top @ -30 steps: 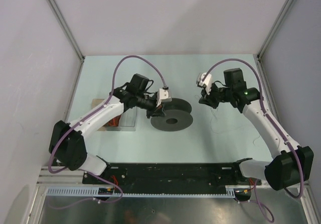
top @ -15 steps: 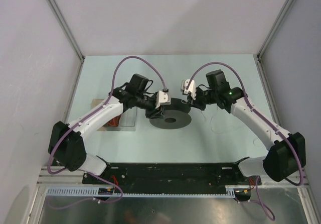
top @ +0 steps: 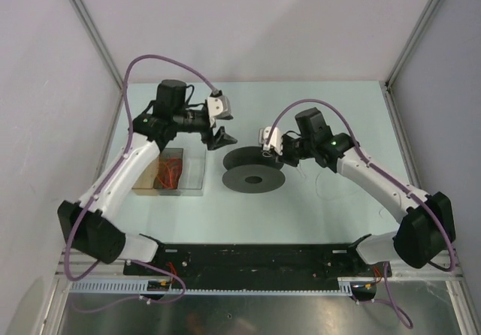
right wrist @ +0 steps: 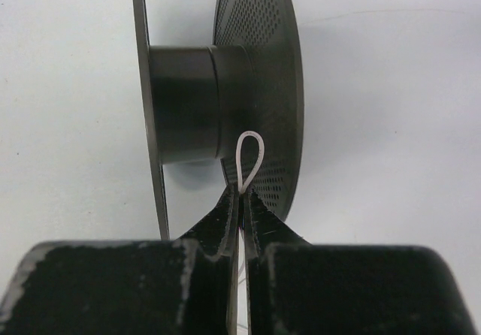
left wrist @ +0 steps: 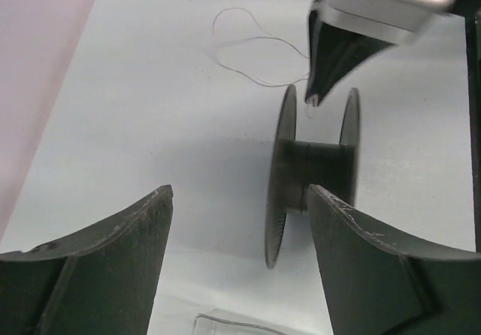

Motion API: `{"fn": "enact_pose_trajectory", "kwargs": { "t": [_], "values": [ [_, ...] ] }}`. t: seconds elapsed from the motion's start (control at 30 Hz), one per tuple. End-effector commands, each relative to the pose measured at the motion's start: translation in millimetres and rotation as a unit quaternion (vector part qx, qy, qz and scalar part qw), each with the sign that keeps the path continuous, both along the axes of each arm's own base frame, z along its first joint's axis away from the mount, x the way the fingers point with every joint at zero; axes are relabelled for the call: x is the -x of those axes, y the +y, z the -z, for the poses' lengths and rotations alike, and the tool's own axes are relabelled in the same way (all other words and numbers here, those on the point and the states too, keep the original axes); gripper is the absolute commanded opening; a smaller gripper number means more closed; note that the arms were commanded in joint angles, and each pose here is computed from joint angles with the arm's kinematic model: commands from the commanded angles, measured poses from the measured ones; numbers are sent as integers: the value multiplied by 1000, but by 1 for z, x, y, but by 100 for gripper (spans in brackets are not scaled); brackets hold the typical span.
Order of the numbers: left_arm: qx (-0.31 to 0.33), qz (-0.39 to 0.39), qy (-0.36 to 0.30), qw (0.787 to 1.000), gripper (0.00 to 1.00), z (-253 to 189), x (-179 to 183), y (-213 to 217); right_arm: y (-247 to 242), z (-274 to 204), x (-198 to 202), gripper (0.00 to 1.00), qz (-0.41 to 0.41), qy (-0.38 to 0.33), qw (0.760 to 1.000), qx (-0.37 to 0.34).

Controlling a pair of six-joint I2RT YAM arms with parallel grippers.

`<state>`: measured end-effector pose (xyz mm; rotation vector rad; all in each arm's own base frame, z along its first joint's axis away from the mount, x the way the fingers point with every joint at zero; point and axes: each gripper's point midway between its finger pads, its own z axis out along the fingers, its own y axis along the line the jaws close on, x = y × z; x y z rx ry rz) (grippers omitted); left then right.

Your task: Wrap the cables

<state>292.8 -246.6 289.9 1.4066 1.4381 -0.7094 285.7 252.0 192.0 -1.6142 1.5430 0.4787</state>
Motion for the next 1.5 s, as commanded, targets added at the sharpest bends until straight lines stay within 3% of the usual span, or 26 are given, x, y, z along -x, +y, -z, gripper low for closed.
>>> {"fn": "enact_pose_trajectory", "kwargs": {
  "t": [0.0, 0.2, 0.47, 1.07, 1.47],
  "values": [
    [24, 23, 60, 998, 76, 18, -17, -11, 17, -11, -15, 0, 16, -39, 999, 4],
    [12, 61, 75, 995, 70, 57, -16, -28, 26, 3, -21, 0, 42, -31, 998, 17],
    [8, 83, 72, 994, 55, 90, 1, -42, 34, 17, -27, 0, 71, -42, 996, 21],
    [51, 63, 96, 992, 46, 89, -3, -52, 52, 16, -22, 0, 57, -26, 998, -25],
    [63, 47, 95, 992, 33, 93, -5, -56, 54, 17, -18, 0, 47, -13, 998, -34]
  ]
}}
